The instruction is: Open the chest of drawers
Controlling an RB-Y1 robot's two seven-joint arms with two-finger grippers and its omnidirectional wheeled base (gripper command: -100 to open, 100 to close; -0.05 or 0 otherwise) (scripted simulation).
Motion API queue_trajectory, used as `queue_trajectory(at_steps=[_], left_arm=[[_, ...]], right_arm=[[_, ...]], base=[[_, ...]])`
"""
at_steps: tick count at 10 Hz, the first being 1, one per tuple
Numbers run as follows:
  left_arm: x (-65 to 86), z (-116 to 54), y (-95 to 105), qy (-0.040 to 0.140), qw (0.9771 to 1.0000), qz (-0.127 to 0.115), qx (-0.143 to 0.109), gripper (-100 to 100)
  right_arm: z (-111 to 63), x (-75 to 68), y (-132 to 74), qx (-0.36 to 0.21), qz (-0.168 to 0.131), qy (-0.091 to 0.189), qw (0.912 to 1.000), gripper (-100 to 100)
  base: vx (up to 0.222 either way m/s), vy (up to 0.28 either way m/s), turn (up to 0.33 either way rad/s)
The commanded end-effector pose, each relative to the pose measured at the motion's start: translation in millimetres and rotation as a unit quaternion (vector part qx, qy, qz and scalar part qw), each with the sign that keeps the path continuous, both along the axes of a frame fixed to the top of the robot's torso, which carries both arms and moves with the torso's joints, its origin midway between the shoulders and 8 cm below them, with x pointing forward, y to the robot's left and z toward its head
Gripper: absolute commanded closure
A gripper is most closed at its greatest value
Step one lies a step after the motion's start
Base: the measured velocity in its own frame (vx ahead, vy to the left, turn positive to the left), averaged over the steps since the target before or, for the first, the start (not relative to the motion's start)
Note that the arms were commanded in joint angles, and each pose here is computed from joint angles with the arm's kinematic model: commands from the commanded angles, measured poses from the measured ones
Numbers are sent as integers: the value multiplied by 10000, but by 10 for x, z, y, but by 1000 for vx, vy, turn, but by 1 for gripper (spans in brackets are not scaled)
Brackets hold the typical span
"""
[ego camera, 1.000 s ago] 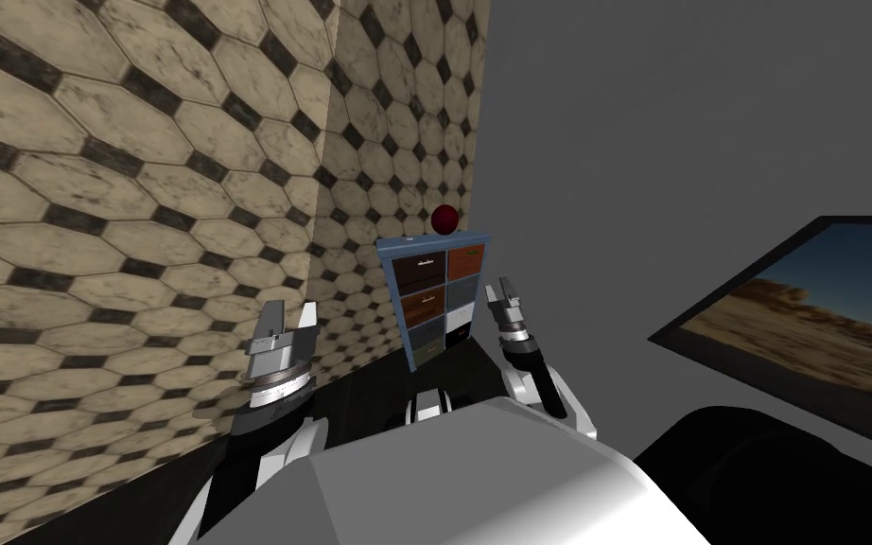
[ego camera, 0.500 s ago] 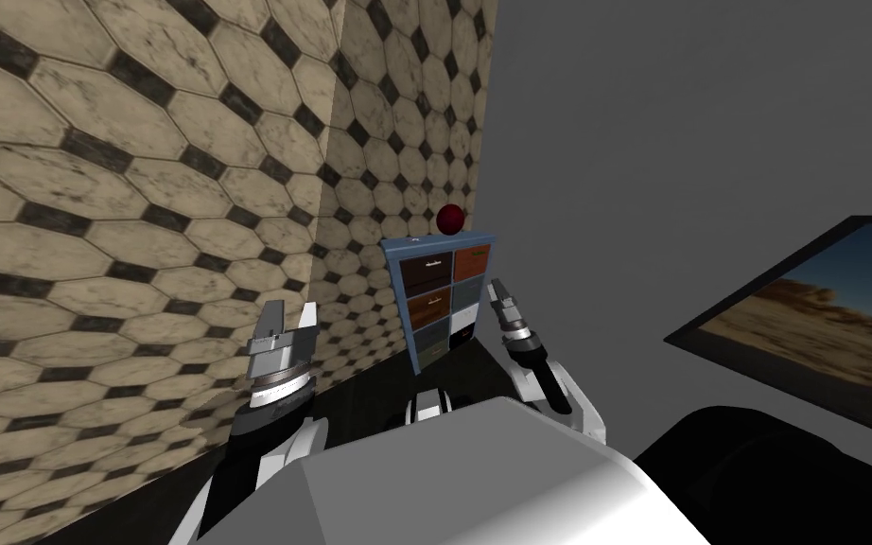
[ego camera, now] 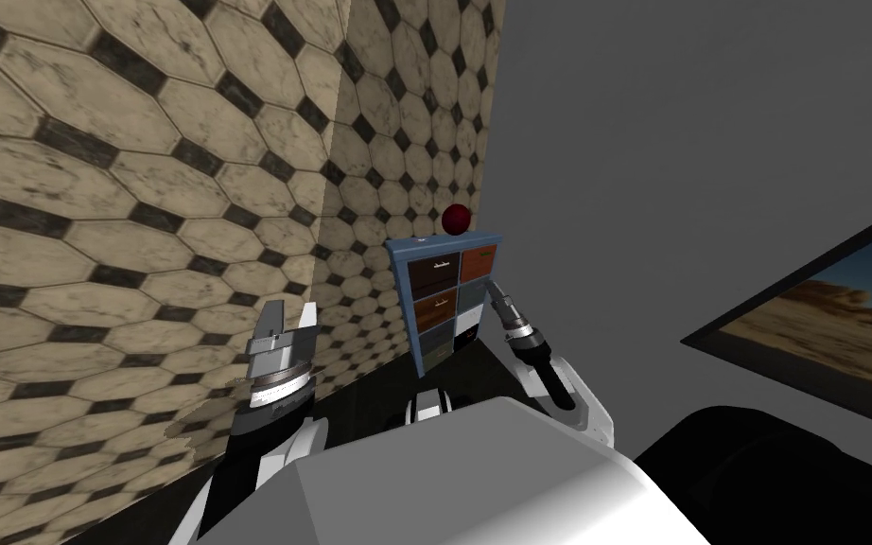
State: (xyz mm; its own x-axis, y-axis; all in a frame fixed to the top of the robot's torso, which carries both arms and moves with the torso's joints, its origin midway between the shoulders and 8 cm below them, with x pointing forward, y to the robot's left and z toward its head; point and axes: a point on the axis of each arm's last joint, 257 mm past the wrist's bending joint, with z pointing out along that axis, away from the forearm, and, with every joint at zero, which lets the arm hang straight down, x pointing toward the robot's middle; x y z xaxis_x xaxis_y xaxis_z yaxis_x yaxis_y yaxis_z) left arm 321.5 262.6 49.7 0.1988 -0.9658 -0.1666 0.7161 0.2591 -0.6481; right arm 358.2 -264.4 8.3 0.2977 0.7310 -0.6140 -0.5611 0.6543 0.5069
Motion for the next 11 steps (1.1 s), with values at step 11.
queue_trajectory(at_steps=[11], left_arm=[[0, 0, 0, 0, 10000, 0, 0, 0]], right_arm=[[-145, 190, -185, -3166, -1614, -227, 9345, -100]], base=[[47, 96, -31]])
